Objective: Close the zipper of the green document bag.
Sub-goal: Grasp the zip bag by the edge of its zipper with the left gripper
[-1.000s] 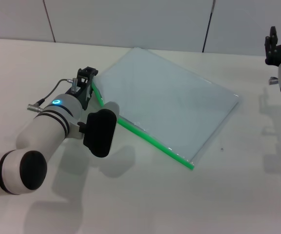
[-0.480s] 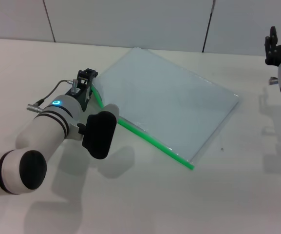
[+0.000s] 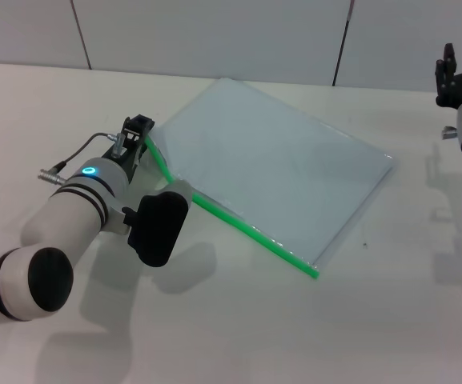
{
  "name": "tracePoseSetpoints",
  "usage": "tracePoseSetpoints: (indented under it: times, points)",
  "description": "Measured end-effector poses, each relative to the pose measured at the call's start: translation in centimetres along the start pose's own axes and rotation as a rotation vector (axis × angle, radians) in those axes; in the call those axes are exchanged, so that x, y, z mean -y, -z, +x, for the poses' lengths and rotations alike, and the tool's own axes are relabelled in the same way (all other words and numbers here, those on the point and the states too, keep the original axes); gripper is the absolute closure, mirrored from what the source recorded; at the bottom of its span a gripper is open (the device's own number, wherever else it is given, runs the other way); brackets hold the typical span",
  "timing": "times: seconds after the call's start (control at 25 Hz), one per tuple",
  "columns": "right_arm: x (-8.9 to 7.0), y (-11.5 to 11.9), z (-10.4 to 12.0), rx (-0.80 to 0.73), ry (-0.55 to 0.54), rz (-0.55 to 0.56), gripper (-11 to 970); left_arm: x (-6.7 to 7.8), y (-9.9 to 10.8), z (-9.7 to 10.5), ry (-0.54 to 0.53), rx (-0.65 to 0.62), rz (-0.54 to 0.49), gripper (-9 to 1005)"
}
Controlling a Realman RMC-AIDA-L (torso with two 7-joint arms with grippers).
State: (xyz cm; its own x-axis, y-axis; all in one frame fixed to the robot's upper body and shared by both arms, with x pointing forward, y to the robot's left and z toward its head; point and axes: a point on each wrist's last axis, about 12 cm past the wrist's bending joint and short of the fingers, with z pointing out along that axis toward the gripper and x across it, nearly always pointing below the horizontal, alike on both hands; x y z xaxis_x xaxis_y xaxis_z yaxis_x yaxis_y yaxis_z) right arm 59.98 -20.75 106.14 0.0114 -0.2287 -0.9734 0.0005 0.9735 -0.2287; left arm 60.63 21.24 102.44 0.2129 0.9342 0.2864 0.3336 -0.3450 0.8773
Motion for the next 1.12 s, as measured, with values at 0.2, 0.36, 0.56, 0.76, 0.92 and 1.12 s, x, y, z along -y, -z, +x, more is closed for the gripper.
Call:
tracePoseSetpoints:
  times: [0.2, 0.36, 0.56, 0.76, 0.92, 1.12]
  points:
    - [0.0, 0.0, 0.0, 0.0, 0.0, 0.0, 441, -0.05, -0.03, 0.06, -0.034, -0.004, 0.0, 552]
    - [-0.05, 0.0, 0.09, -0.007, 0.001, -0.004, 441, -0.08, -0.05, 0.08, -0.055, -0.005, 0.0, 552]
    - [-0.12, 0.0, 0.2, -0.017, 0.001, -0.01, 441, -0.09, -0.05, 0.07, -0.077, -0.005, 0.0, 552]
    - [-0.12, 0.0, 0.21, -0.018, 0.001, -0.011, 442, -0.14, -0.07, 0.06, -0.09, -0.005, -0.001, 551]
    - [-0.12, 0.0, 0.21, -0.018, 0.001, -0.011, 442, -0.22, -0.08, 0.07, -0.098, -0.006, -0.006, 551]
    - [-0.12, 0.0, 0.21, -0.018, 0.001, -0.011, 441, -0.31, -0.13, 0.03, -0.109, -0.004, -0.007, 551]
